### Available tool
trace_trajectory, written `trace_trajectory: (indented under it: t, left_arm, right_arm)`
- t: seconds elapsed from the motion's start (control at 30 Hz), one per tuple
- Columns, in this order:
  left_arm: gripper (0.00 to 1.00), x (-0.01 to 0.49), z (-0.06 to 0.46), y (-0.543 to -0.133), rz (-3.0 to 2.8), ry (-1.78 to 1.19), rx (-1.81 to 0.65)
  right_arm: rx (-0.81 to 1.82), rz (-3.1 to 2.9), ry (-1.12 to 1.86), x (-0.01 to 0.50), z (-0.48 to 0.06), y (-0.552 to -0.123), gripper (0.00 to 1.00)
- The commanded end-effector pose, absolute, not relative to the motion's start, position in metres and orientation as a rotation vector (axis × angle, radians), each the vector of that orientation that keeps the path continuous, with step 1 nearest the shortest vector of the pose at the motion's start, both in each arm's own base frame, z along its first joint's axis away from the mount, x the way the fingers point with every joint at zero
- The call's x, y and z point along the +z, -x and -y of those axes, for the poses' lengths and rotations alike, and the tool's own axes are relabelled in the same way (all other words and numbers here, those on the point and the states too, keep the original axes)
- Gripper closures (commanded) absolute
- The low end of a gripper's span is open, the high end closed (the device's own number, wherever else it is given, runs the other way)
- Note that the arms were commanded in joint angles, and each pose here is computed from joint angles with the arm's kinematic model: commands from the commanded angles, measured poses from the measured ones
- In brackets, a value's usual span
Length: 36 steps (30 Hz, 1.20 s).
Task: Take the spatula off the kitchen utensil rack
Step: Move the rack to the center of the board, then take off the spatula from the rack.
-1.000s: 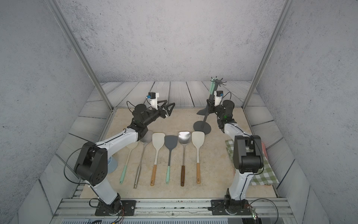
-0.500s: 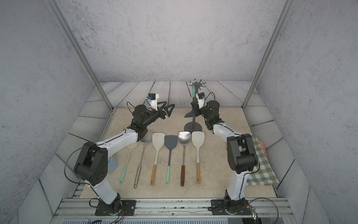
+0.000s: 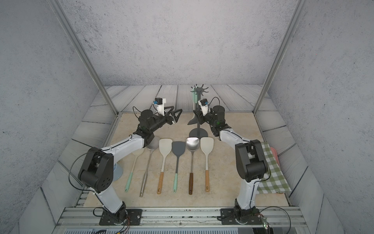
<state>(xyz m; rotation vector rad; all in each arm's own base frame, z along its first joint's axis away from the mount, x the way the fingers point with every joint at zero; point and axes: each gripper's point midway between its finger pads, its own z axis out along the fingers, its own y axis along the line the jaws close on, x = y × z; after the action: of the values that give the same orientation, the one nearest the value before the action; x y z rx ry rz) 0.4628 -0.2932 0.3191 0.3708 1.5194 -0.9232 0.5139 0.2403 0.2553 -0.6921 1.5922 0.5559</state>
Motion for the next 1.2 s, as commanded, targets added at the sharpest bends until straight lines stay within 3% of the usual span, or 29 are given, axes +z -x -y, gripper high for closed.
trace_trajectory:
  t: [0.0, 0.53, 0.83, 1.17]
  left_arm:
    - [0.17, 0.327, 0.297, -0.468, -1.474, -0.395, -0.943]
    - [0.12, 0.331, 0.328, -0.486, -1.353, -0.533, -1.011]
    - [0.18, 0.325, 0.351, -0.514, -1.323, -0.568, -1.026]
    - [0.39, 0.293, 0.385, -0.537, -1.384, -0.597, -0.981]
  right_arm:
    - [0.551, -1.597, 0.754, 0.261, -0.248, -0.505, 0.57]
    - [0.463, -1.681, 0.588, 0.278, -0.206, -0.463, 0.23]
    - [0.541, -1.892, 0.279, 0.26, -0.169, -0.417, 0.22]
    - [0.671, -2.03, 0.099, 0.218, -0.151, -0.351, 0.23]
